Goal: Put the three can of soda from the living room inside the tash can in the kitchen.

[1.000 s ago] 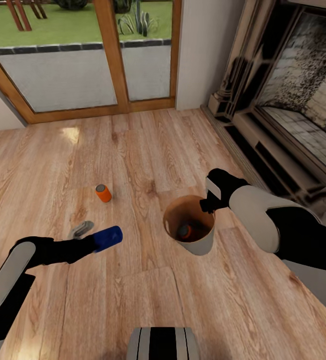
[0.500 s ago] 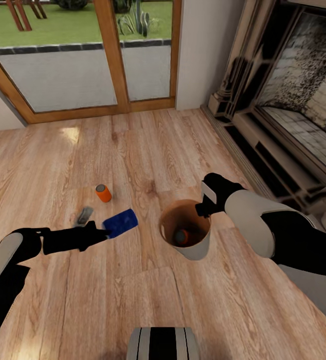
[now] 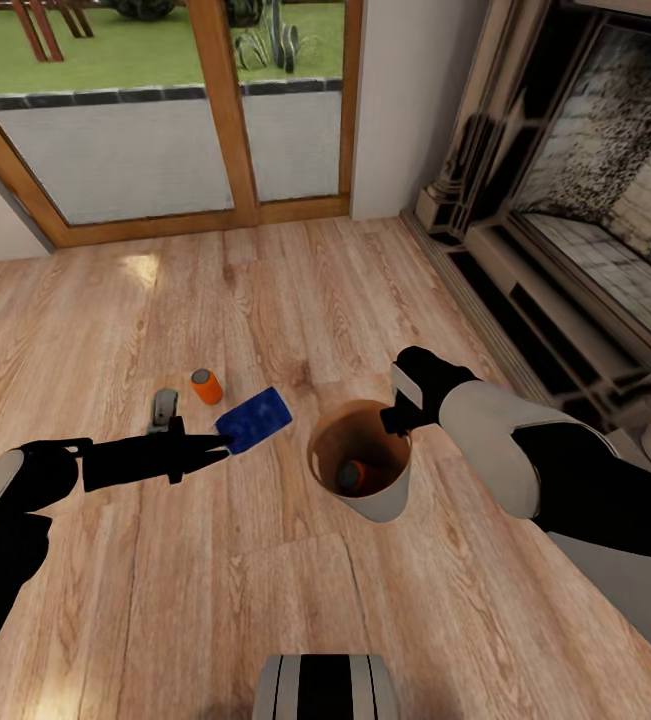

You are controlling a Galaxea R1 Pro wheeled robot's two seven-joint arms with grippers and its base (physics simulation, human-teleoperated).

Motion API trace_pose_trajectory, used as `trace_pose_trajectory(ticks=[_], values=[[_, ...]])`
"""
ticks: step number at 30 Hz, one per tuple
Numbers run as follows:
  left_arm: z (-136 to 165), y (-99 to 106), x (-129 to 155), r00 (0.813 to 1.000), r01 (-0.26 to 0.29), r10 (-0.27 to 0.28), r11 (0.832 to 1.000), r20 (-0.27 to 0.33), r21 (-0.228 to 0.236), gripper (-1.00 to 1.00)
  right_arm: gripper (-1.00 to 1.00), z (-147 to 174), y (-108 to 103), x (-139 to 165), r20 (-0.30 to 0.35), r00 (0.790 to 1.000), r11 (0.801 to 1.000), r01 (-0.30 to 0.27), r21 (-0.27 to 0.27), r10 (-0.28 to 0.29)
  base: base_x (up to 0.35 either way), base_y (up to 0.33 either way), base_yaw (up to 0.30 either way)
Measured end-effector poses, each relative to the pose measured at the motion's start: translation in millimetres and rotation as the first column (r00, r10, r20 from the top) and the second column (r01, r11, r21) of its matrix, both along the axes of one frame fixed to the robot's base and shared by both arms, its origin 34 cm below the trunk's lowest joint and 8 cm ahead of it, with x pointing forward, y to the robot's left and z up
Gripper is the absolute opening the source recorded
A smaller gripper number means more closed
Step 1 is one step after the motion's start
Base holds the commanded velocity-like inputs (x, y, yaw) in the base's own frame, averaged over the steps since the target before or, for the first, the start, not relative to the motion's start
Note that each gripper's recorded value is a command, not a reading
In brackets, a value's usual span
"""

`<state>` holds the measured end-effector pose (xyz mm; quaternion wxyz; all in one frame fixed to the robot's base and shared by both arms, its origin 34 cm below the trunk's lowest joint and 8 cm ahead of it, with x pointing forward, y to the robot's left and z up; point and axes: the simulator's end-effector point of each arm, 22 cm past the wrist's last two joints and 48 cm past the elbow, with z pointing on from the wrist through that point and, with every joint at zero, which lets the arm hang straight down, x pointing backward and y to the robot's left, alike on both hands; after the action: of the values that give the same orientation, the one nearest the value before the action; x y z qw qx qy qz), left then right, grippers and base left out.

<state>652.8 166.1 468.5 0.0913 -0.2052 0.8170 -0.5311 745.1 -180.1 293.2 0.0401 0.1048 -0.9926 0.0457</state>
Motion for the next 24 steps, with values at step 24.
trace_pose_trajectory(ticks=[24], values=[[28, -86, -17, 0.993, 0.118, -0.121, 0.975, -0.004, -0.188, -1.0, -1.0, 6, 1, 11, 0.032, 1.0, 1.0, 0.002, 0.0, -0.002, 0.0, 0.0, 0.0]])
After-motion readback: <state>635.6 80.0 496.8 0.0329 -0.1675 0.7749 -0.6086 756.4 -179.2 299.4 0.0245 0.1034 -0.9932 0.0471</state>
